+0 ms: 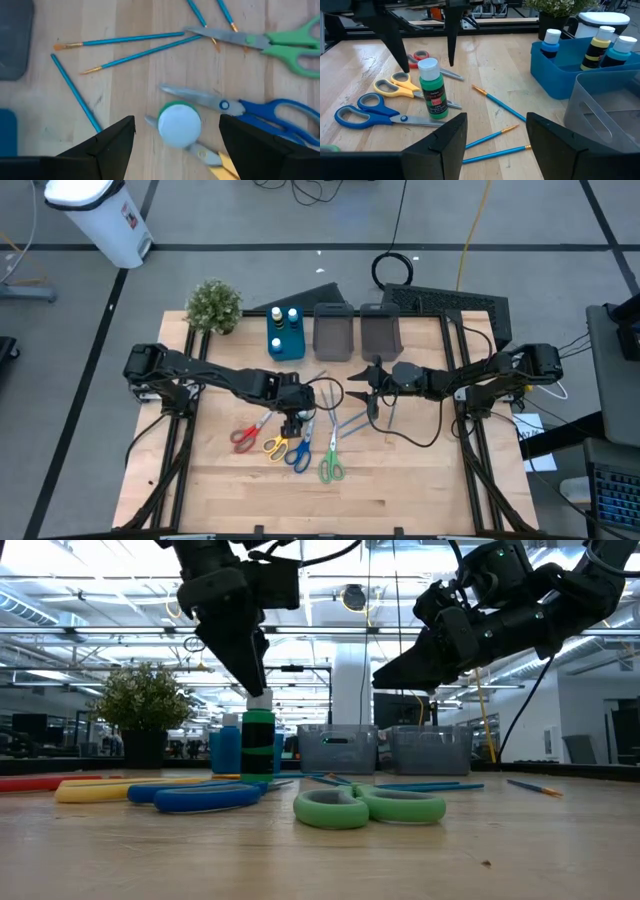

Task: Pick & Place Paint Supplies
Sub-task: Put the green paint into the blue bin

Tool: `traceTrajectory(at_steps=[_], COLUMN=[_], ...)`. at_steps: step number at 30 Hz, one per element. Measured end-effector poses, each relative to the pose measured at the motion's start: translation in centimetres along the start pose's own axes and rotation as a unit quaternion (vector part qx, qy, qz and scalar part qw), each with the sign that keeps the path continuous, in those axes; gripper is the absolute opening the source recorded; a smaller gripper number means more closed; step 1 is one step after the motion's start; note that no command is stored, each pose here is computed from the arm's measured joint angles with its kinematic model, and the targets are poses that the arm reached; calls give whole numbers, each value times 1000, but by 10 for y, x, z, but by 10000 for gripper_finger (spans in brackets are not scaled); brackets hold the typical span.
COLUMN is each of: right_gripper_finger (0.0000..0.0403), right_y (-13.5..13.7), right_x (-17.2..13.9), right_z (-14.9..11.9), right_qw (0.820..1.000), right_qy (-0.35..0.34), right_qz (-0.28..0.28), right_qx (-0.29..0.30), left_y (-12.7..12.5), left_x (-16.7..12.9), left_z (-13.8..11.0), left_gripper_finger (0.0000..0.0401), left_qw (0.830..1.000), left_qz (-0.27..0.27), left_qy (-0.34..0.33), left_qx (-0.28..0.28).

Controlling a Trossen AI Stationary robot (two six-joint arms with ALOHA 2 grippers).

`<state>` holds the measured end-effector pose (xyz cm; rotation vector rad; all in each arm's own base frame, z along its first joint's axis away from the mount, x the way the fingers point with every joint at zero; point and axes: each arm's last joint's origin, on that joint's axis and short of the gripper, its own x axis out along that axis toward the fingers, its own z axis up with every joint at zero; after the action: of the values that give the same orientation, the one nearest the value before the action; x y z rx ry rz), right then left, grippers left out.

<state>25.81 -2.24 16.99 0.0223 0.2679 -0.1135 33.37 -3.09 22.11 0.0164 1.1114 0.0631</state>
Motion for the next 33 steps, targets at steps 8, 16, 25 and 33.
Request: traceTrajectory(at_steps=[8,16,25,33], right_gripper_finger=[196,196,196,196], right_y=[0,0,0,0], right_x=[0,0,0,0], right_z=[0,0,0,0], right_qw=[1000,1000,1000,1000], right_qy=[1,0,1,1], right_qz=[0,0,0,0], right_qx=[0,0,0,0], left_y=[0,0,0,0], left_x=[6,5,5,5], left_z=[0,0,0,-1], left_gripper_finger=[294,294,294,294], left_qw=[1000,1000,1000,1000], left_qz=[2,2,2,2], left_qy=[8,8,8,9], left_qx=[2,7,19,23])
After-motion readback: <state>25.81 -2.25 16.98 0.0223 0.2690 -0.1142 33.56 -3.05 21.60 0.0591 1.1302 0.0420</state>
